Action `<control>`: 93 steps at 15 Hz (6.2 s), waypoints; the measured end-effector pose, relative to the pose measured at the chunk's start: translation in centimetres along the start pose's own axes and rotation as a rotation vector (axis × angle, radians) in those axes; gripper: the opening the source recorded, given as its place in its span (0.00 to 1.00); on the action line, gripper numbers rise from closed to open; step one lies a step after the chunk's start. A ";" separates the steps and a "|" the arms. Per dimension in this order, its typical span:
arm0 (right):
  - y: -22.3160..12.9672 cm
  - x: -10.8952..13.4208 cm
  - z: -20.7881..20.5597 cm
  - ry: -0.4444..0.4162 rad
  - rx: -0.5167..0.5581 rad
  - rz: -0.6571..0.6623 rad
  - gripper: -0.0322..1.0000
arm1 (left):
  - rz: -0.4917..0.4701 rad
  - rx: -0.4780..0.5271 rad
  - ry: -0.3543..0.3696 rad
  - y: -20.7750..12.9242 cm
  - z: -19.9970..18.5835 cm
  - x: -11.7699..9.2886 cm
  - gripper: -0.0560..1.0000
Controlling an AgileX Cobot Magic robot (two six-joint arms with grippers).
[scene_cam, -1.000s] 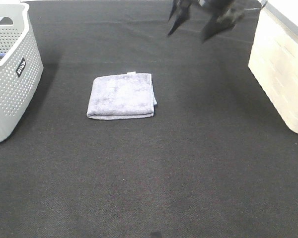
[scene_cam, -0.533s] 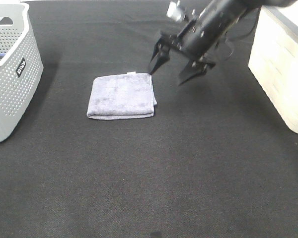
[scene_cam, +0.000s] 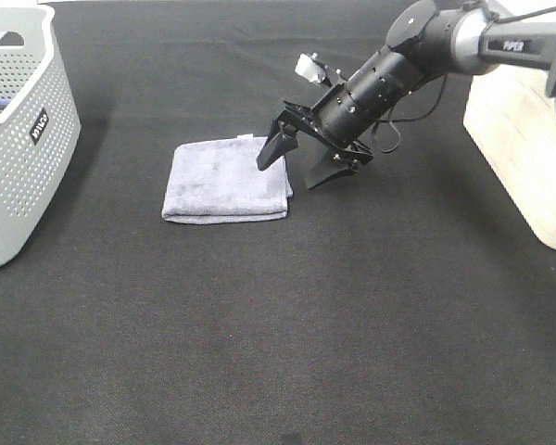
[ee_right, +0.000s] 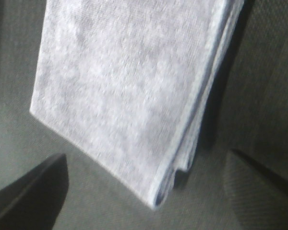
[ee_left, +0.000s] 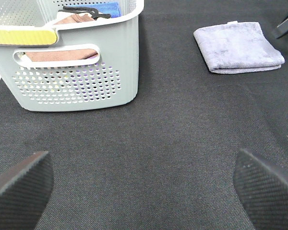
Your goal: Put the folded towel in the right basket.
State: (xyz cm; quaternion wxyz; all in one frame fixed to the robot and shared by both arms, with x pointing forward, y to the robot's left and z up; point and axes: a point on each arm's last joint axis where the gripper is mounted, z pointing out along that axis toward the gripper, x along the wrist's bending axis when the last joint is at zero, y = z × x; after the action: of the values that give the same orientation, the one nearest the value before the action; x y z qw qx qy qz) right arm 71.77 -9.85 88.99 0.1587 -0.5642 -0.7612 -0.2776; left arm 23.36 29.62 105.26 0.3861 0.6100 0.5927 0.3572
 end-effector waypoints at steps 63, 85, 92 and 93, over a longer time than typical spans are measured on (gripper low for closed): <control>-1.8 -11.0 -34.4 -0.752 -0.381 0.238 0.30 | 0.000 0.000 0.000 0.0 0.0 0.0 0.97; -3.4 6.4 -31.2 -0.601 -0.365 -0.050 0.84 | 0.000 0.000 0.000 0.0 0.0 0.0 0.97; -17.6 5.8 -28.2 -0.590 -0.080 0.085 0.84 | 0.000 0.000 0.000 0.0 0.0 0.0 0.97; -19.9 5.9 -27.9 -0.589 -0.059 0.093 0.84 | 0.000 0.000 0.000 0.0 0.0 0.0 0.97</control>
State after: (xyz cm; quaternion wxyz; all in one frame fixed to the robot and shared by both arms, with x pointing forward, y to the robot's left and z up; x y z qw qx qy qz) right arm 49.06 -26.30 109.62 -0.0729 -0.6590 -0.7395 -0.1165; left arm 23.36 29.62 105.26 0.3861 0.6100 0.5927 0.3572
